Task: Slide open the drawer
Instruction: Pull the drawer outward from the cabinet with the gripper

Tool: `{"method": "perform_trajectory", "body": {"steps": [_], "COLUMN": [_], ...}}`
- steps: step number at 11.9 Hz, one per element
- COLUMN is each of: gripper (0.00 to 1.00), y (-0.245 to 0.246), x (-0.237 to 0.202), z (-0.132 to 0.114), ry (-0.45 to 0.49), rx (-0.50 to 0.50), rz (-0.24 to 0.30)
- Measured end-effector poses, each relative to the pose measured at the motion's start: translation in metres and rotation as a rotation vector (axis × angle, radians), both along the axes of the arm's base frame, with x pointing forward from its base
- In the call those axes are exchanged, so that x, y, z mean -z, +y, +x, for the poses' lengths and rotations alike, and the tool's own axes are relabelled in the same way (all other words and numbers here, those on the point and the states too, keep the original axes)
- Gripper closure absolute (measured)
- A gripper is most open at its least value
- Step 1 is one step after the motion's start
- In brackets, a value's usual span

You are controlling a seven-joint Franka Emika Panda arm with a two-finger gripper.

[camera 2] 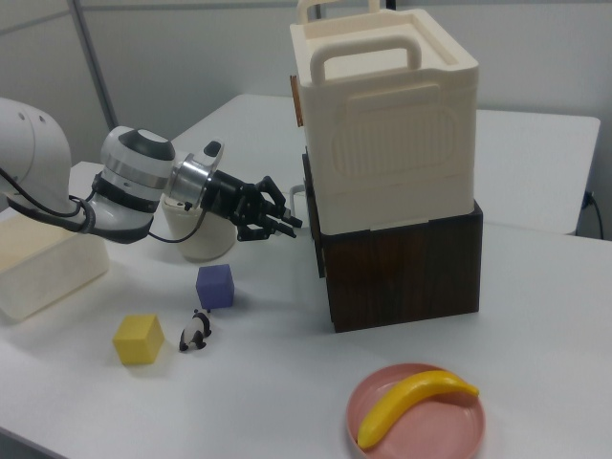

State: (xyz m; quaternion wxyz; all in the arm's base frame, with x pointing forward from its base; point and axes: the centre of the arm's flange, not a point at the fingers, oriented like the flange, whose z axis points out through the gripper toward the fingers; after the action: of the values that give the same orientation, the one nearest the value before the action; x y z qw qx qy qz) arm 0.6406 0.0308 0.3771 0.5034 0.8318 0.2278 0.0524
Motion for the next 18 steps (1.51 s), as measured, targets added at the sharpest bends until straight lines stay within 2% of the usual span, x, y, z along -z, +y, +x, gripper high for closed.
{"method": "perform_trajectory", "body": {"steps": [6,18], "gripper": [0.83,0.83], "y": [0.006,0.049], "x": [-0.002,-0.004], "z": [-0.001,-0.011], "ry": [-0.002,-0.030], "rx": [-0.001,0.007], "rz": [0.010,0.022]}}
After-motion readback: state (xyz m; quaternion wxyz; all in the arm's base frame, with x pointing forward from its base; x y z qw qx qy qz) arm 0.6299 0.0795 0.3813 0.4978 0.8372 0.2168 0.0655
